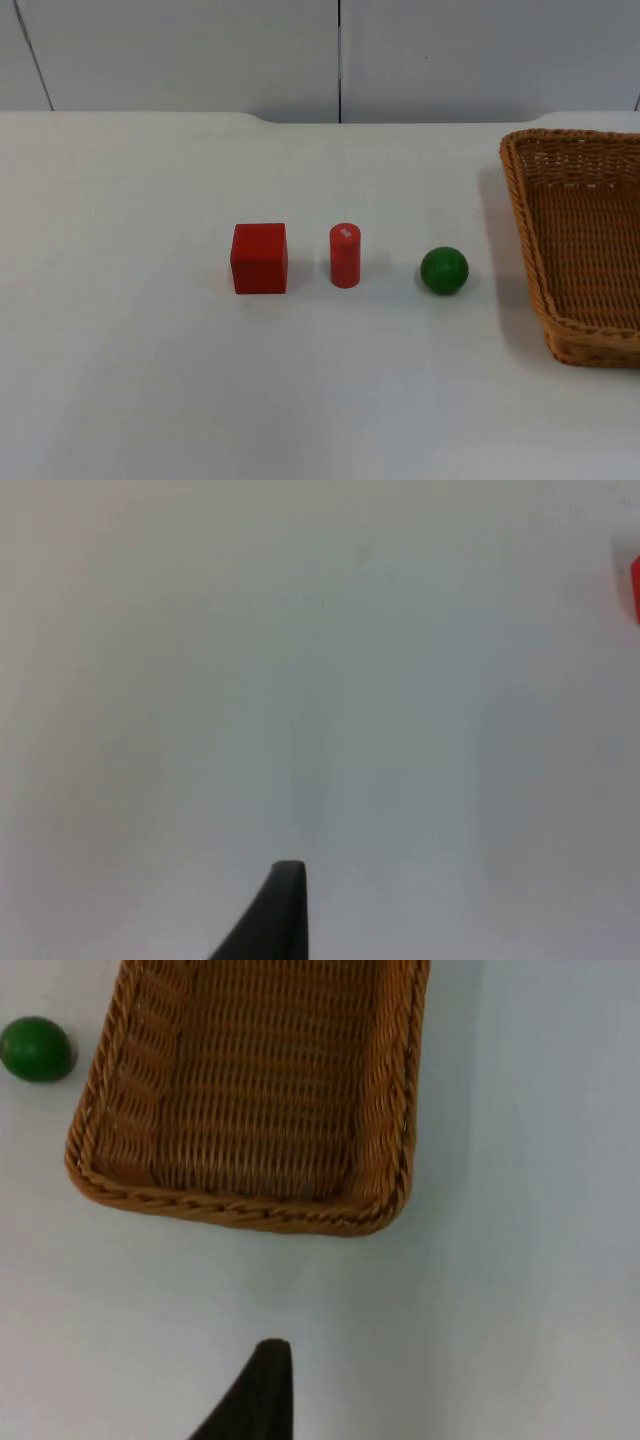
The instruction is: Pick up the basket with the left hand and place the object to the left of the red cylinder into the basket with the right hand.
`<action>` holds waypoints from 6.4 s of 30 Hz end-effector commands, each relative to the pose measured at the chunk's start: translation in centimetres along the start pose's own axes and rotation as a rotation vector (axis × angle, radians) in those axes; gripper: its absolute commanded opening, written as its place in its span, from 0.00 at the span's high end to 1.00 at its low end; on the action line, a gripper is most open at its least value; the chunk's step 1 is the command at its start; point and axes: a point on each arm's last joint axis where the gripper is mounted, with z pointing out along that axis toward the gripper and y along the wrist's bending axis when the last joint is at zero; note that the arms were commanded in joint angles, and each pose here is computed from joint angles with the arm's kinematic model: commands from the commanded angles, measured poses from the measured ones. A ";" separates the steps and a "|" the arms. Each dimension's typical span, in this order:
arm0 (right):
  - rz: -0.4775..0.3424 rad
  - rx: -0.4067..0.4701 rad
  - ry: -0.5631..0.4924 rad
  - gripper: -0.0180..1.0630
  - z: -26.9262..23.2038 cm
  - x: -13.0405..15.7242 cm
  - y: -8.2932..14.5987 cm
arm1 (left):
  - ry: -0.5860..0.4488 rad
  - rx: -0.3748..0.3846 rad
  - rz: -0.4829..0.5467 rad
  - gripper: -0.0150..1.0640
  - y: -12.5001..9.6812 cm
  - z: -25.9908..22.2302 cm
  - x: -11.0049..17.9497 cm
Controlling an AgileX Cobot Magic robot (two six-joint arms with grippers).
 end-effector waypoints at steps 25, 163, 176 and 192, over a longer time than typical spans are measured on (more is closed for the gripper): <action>0.000 -0.008 0.048 0.01 1.2 -0.6 0.1 | 0.204 0.381 0.153 0.08 -8.6 9.9 -10.5; 0.004 -0.011 -0.039 0.01 1.2 -1.4 0.1 | 0.440 0.582 0.127 0.99 -28.5 23.0 -20.7; 0.005 -0.013 -0.041 0.01 1.2 -1.4 0.2 | 0.405 0.550 -0.004 0.99 -20.5 18.0 -20.5; 0.010 -0.061 -0.076 0.01 1.2 -1.8 0.6 | 0.307 0.389 -0.221 0.99 -6.2 12.0 -7.6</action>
